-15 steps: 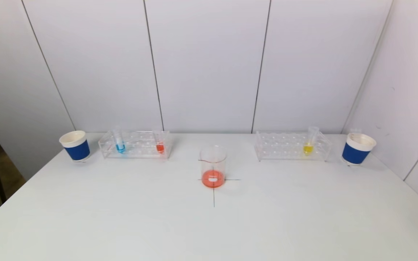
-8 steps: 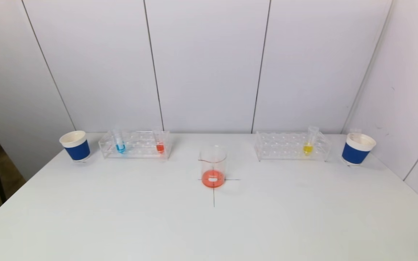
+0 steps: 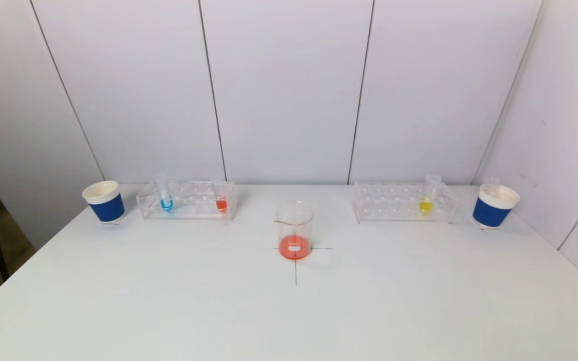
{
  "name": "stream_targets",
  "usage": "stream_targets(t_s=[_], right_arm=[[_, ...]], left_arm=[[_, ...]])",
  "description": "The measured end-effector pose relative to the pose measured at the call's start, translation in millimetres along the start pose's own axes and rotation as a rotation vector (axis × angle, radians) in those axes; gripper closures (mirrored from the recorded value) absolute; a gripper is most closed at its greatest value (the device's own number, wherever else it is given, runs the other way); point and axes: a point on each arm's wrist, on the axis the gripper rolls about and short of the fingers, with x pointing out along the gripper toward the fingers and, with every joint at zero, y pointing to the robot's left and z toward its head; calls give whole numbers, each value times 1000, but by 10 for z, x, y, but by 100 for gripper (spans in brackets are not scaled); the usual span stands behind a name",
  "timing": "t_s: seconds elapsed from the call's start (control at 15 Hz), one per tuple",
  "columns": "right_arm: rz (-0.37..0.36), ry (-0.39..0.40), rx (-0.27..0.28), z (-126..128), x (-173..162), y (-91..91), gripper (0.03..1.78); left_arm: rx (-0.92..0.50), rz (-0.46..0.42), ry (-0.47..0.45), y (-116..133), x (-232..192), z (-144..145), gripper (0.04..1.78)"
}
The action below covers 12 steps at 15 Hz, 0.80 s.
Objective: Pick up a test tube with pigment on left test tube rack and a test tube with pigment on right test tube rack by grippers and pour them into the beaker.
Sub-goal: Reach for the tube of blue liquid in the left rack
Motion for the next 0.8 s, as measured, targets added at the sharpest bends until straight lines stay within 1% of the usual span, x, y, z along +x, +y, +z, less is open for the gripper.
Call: stream_targets(t_s=[0.2,0.47,0.8], right_arm=[[3,-7,-1,-23,9,2,4],[-8,-11,29,-25,9,-1,4],[-8,-11,29,-25,9,-1,4]], left_arm=[[0,-1,0,0,0,0,6],[0,-1,0,0,0,0,6],[1,0,0,0,0,0,6]])
